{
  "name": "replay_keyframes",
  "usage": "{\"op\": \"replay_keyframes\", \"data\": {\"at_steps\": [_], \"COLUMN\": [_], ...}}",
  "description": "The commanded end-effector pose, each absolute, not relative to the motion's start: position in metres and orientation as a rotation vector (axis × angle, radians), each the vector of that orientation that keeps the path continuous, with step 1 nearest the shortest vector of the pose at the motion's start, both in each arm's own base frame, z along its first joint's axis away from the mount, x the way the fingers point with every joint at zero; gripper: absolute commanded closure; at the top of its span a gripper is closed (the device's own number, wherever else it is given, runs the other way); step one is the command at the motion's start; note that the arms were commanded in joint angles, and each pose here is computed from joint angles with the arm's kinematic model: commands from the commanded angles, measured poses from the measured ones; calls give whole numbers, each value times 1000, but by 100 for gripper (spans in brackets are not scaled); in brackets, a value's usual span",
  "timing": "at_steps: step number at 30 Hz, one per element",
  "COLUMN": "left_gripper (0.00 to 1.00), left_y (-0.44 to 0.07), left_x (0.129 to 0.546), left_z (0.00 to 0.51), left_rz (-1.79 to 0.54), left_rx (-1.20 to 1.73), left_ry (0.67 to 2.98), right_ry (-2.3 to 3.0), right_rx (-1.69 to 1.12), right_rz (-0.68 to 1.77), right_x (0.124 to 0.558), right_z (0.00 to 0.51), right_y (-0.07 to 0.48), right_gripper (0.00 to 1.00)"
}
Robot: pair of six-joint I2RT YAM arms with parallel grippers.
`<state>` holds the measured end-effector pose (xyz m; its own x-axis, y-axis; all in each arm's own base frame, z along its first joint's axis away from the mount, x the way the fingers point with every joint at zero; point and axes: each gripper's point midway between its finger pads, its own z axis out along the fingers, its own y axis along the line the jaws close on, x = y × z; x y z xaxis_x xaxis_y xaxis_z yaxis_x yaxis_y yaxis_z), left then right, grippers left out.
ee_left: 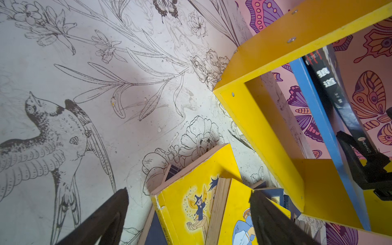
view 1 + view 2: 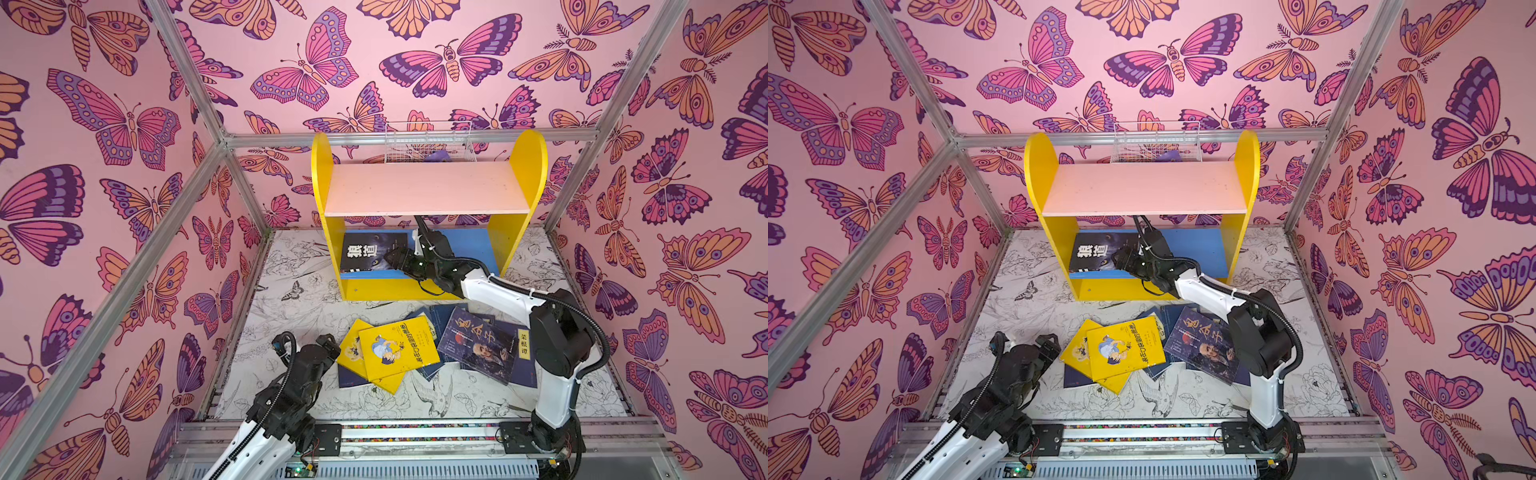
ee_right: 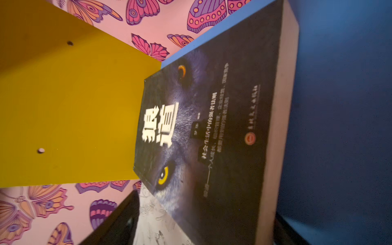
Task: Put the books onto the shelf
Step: 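Stand the wolf-cover book on the blue shelf and open the right gripper, then withdraw the right gripper and reach both grippers to the yellow cartoon book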
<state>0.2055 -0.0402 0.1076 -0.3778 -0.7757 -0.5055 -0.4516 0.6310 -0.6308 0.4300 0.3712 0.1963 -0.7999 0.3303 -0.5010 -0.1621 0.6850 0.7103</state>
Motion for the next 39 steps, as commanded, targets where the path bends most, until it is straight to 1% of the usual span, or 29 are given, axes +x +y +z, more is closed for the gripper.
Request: {"op": "replay_keyframes", "data": {"at_steps": [1,6,10,13,16,17,19,21,24,26,29,31,33,36,39], "left_gripper": [9,8,8,8,9,9,10,10,10,10,10,10,10,11,11], "left_y": [-43,-43,-45,-54,-73,-82,-97,-110,-125,-133,-145,-149,-149,-150,-152], "left_x": [205,205,206,210,215,218,220,220,220,221,223,224,225,224,222], "left_z": [102,102,101,105,105,117,116,112,106,101,95,93,89,83,78], "left_rz": [-506,-501,-496,-507,-540,-576,-608,-621,-623,-630,-648,-641,-629,-618,-615], "left_rx": [-959,-947,-926,-841,-691,-630,-525,-422,-286,-232,-173,-154,-150,-137,-128], "left_ry": [2048,2057,2074,2103,2173,2176,2229,2291,2371,2421,2482,2505,2520,2543,2566], "right_ry": [2414,2418,2364,2326,2304,2315,2364,2407,2518,2606,2708,2721,2700,2681,2717], "right_rx": [42,37,26,-33,-167,-225,-322,-440,-550,-574,-467,-389,-378,-467,-523], "right_rz": [731,573,470,427,447,458,492,580,687,704,575,549,592,681,741], "right_x": [421,423,422,413,390,378,353,321,283,267,263,263,262,255,249], "right_z": [173,174,186,197,202,197,185,175,153,137,115,108,109,112,103], "right_y": [348,331,310,297,289,287,282,282,282,277,254,241,240,251,260], "right_gripper": [16,12,11,11,12,12,12,13,13,13,13,13,13,13,15]}}
